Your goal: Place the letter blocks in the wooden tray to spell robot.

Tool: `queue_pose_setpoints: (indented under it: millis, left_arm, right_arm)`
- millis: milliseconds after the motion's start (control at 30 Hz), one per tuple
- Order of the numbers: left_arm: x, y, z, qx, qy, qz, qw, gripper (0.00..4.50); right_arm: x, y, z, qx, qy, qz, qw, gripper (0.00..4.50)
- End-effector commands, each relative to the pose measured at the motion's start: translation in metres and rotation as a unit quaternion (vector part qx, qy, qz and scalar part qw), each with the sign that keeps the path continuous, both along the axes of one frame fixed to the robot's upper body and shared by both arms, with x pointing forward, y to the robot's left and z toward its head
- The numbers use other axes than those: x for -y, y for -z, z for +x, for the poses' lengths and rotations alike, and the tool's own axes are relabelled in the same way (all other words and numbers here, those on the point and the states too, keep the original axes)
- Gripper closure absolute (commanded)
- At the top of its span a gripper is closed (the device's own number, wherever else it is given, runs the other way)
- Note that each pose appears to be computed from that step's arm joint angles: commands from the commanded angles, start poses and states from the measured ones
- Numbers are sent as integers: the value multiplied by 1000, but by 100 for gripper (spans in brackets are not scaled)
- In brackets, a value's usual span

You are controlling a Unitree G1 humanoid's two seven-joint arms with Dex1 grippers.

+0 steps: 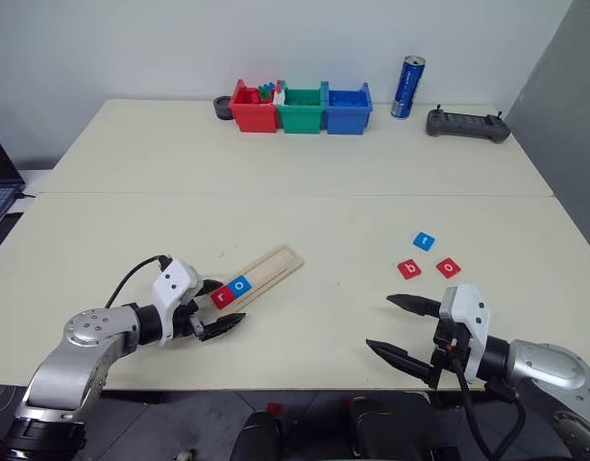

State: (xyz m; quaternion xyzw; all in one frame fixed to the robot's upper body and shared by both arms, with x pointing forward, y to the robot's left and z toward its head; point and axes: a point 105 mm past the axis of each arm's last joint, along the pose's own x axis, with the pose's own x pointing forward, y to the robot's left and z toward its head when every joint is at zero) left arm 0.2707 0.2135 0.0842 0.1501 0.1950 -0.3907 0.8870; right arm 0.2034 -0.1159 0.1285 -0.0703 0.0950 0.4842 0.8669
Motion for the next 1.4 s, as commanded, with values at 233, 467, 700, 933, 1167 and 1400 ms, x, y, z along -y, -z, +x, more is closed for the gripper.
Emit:
queue_pose_setpoints:
  millis: [233,467,700,933,1167,1400]
  left_arm:
    - [7,-19,9,41,-5,3,999,0]
    - [6,-26,8,39,-6,5,999,0]
    - [-1,-13,9,0,0,50,999,0]
    - [7,-6,6,-37,29,69,996,0]
    - [16,0,-2,-76,53,92,991,18]
    - [15,-1,0,-67,54,103,991,108]
  right_arm:
    - [-7,-11,-5,31,-19,8,999,3]
    - [-11,-15,-4,35,-25,10,999,3]
    - [-15,-20,-3,41,-34,9,999,3]
    - [-21,-23,-6,43,-45,8,998,3]
    - [-24,-25,-8,43,-55,2,998,1]
    - [-23,-28,-7,47,-56,-4,997,0]
